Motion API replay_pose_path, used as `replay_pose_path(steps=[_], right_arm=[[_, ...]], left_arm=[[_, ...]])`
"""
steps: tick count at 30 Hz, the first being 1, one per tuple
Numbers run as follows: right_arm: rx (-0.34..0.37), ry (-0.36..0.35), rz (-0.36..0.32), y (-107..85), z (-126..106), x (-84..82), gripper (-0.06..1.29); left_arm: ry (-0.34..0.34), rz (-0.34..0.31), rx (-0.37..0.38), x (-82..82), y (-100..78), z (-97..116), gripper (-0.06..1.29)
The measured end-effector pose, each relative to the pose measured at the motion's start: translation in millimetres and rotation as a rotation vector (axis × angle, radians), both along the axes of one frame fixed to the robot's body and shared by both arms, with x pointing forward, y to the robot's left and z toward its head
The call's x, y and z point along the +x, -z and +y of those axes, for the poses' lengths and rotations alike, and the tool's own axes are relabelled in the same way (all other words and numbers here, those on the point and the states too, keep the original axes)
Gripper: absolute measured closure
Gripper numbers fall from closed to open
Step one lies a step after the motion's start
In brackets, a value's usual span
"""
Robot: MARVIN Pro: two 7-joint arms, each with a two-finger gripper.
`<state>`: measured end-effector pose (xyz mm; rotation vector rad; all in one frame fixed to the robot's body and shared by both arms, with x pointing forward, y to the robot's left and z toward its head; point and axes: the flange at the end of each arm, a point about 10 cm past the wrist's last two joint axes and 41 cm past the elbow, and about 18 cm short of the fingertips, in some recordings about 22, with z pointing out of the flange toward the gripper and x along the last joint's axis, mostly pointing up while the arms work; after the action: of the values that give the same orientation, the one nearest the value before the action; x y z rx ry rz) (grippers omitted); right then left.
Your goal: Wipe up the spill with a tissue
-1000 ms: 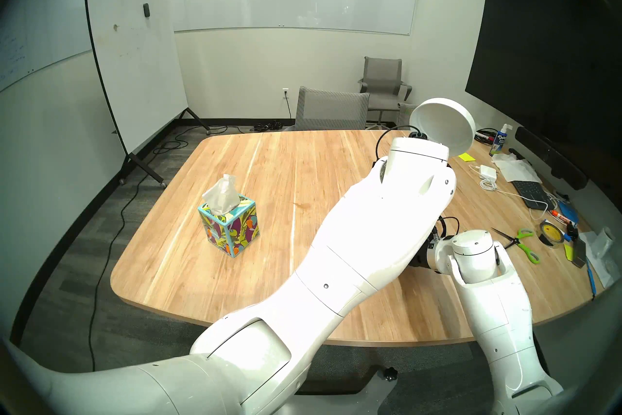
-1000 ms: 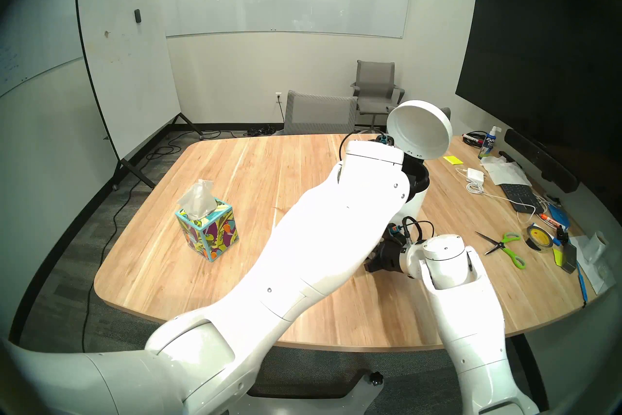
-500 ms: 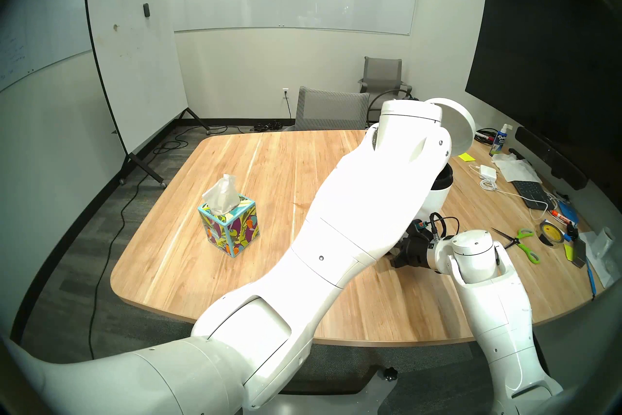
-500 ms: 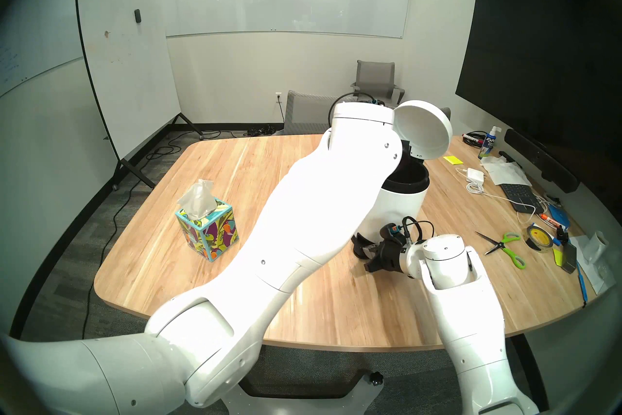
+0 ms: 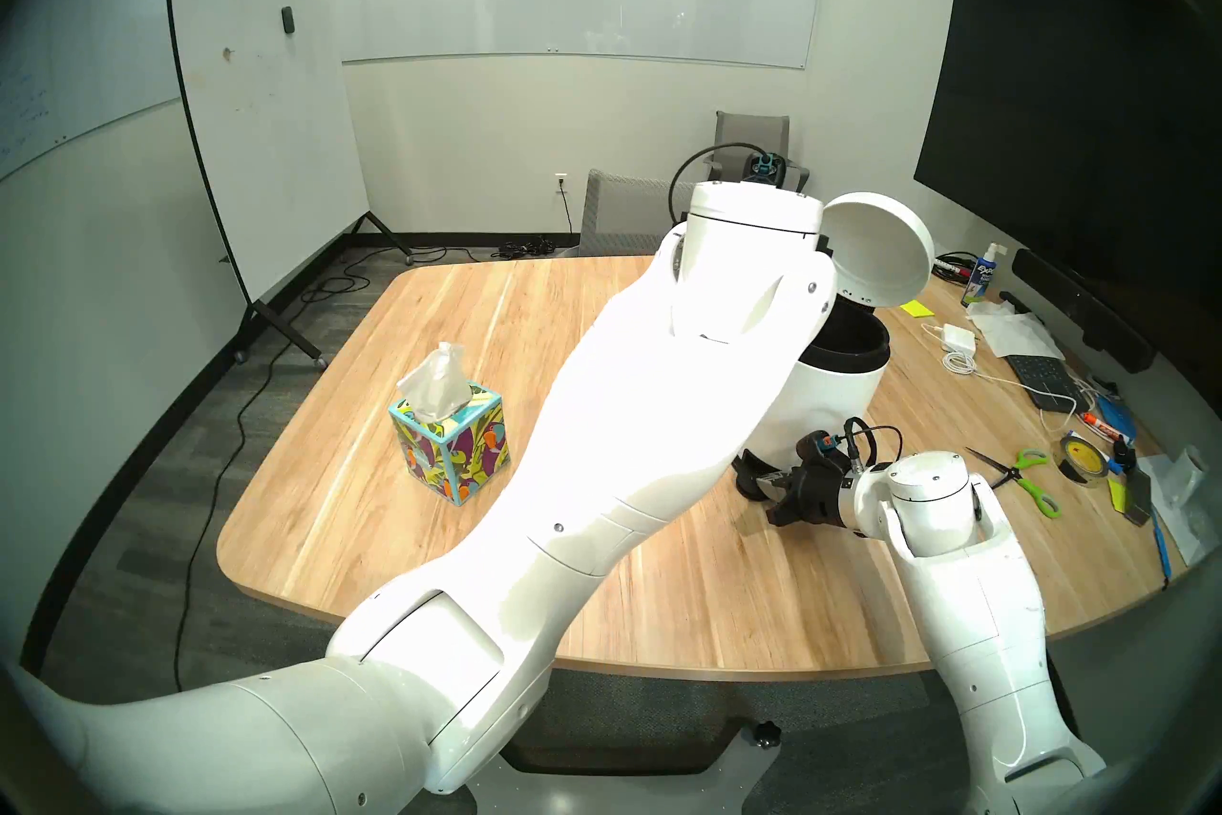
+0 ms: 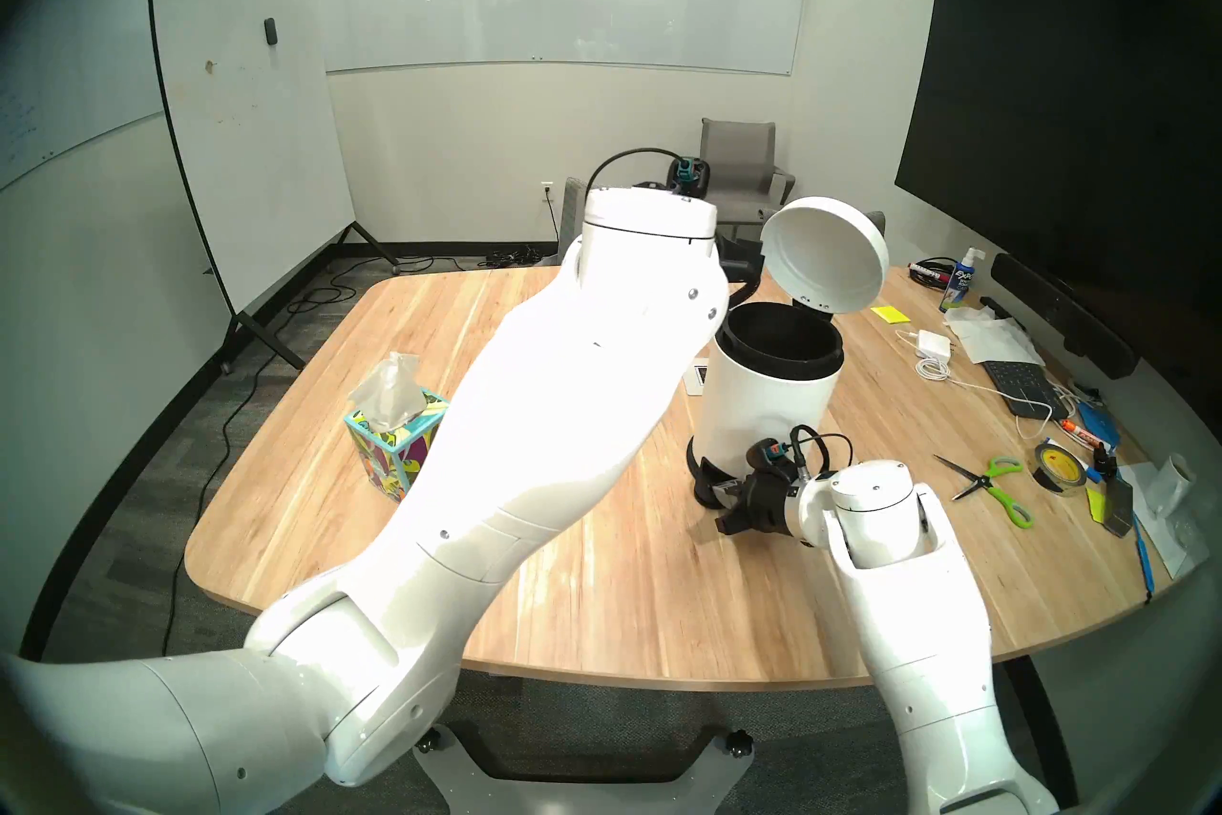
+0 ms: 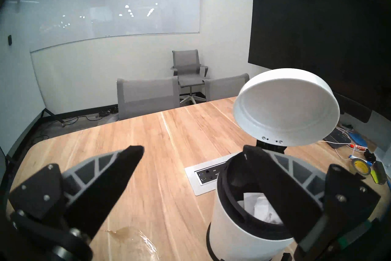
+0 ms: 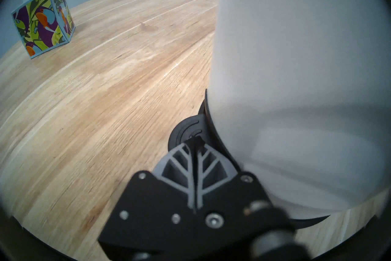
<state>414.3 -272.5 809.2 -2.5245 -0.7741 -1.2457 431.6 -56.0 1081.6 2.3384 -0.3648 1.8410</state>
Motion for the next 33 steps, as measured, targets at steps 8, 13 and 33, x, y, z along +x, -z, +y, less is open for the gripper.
replay_pose_path(steps=[8,13,33], right_arm=[[0.0,0.001,0.0,0.0,-0.1,0.0,1.25],[0.001,0.001,0.0,0.0,-0.1,0.0,1.25],[0.001,0.001,0.0,0.0,-0.1,-0.1,1.25]], left_arm=[[-0.095,-0.03,0.036,-3.7,17.1,40.1,-0.03],[-0.143,-0.047,0.073,-14.8,35.9,64.3,-0.03],[-0.171,-0.094,0.136,-11.3,106.7,124.9,-0.03]])
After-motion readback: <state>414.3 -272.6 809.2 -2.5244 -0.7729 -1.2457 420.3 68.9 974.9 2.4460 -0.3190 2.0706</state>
